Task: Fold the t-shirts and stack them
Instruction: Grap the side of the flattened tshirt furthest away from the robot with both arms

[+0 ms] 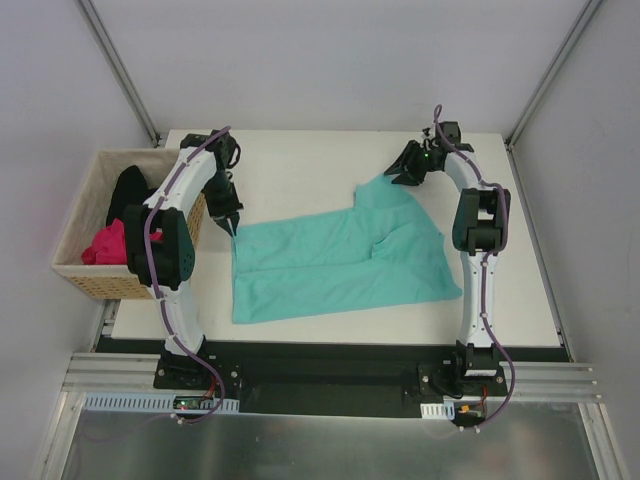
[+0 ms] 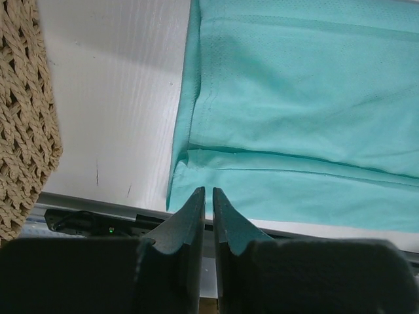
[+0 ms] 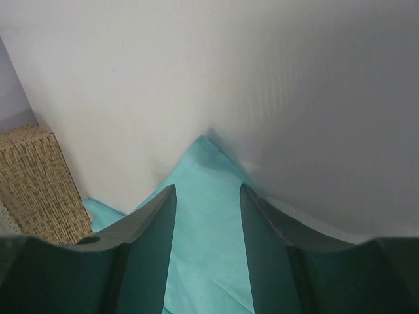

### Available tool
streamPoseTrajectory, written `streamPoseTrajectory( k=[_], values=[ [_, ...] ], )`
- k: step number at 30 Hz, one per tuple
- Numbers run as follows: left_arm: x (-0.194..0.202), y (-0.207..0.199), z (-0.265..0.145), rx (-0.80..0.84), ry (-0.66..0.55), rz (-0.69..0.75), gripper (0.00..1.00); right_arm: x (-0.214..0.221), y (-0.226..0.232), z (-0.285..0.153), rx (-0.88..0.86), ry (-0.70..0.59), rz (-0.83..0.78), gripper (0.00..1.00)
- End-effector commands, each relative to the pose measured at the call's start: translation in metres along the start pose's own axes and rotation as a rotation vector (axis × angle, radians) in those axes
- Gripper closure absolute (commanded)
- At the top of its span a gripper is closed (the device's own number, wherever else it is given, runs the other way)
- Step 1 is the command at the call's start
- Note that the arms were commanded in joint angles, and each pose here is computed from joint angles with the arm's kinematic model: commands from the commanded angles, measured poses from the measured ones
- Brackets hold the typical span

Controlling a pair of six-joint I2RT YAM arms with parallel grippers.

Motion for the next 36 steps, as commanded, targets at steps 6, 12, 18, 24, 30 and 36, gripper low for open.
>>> streamPoseTrajectory(
  k=[6,12,18,24,30,36],
  values=[
    [0.006,0.007,-0.028,0.022,-0.033,-0.082,0.91,-0.030,0.006,-0.017,-0.044,-0.099,-0.030,0.53],
    [0.006,0.005,-0.032,0.034,-0.038,-0.092,0.92,-0.024,-0.001,-0.012,-0.035,-0.084,-0.021,0.53],
    [0.010,0.011,-0.033,0.014,-0.040,-0.099,0.92,-0.009,-0.005,0.000,-0.052,-0.034,-0.005,0.54],
    [0.016,0.016,-0.030,0.002,-0.031,-0.111,0.92,0.001,-0.002,0.010,-0.070,-0.001,-0.004,0.54],
    [0.019,0.018,-0.031,0.002,-0.033,-0.121,0.92,0.005,-0.002,0.014,-0.077,0.017,0.000,0.58],
    [0.021,0.020,-0.032,-0.001,-0.037,-0.121,0.92,0.007,0.002,0.015,-0.072,0.020,-0.004,0.66]
  ],
)
Point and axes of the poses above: each gripper's point midway between its finger pads, its own z axis out along the fingers, its own y axis along the line the jaws close on, x = y × z, the point moved 6 cm from there along -z, back along the fingers, and after that the axes turned 14 degrees about -z, right-handed, at the moved point
